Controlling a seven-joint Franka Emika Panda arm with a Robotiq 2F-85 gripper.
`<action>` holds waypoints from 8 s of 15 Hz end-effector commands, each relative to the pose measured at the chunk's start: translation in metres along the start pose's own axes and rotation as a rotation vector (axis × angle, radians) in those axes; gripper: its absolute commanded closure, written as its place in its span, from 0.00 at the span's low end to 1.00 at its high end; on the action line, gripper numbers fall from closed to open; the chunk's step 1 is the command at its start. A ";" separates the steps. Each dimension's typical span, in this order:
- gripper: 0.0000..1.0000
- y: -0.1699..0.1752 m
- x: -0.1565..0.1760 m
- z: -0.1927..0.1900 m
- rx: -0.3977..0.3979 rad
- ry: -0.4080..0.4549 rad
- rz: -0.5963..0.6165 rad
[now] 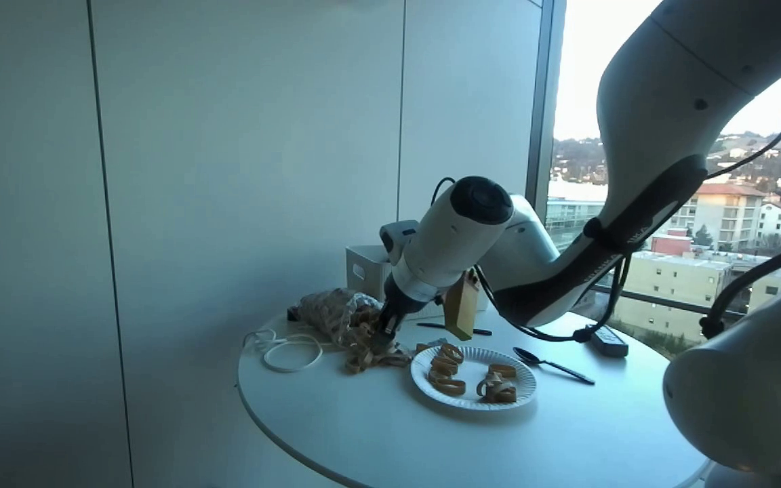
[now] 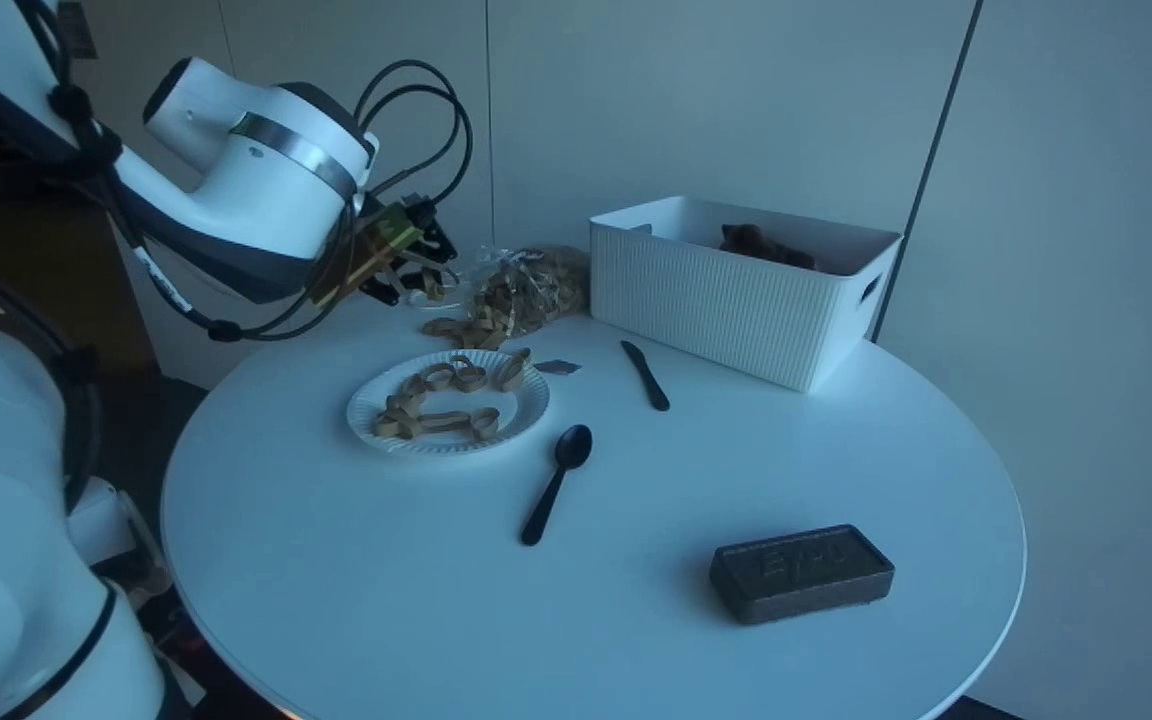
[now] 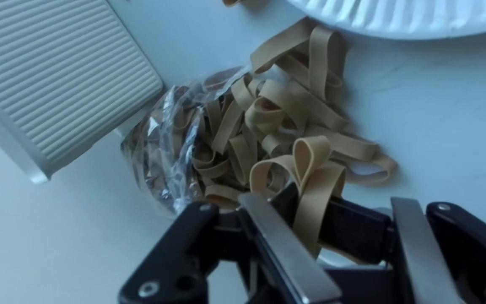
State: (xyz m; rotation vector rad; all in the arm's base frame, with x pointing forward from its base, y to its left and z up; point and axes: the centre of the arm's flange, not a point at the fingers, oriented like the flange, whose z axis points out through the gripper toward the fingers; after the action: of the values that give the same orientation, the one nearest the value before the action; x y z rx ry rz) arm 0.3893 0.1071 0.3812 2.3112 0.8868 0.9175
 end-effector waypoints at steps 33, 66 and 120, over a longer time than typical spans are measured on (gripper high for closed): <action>0.00 0.007 -0.027 0.012 0.043 -0.202 0.192; 0.00 0.030 -0.109 0.007 0.470 -0.417 -0.068; 0.93 0.036 0.011 0.034 0.118 0.039 -0.323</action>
State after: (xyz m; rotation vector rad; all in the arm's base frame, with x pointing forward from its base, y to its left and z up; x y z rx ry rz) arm 0.4028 0.0700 0.3907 2.1817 1.3496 0.7983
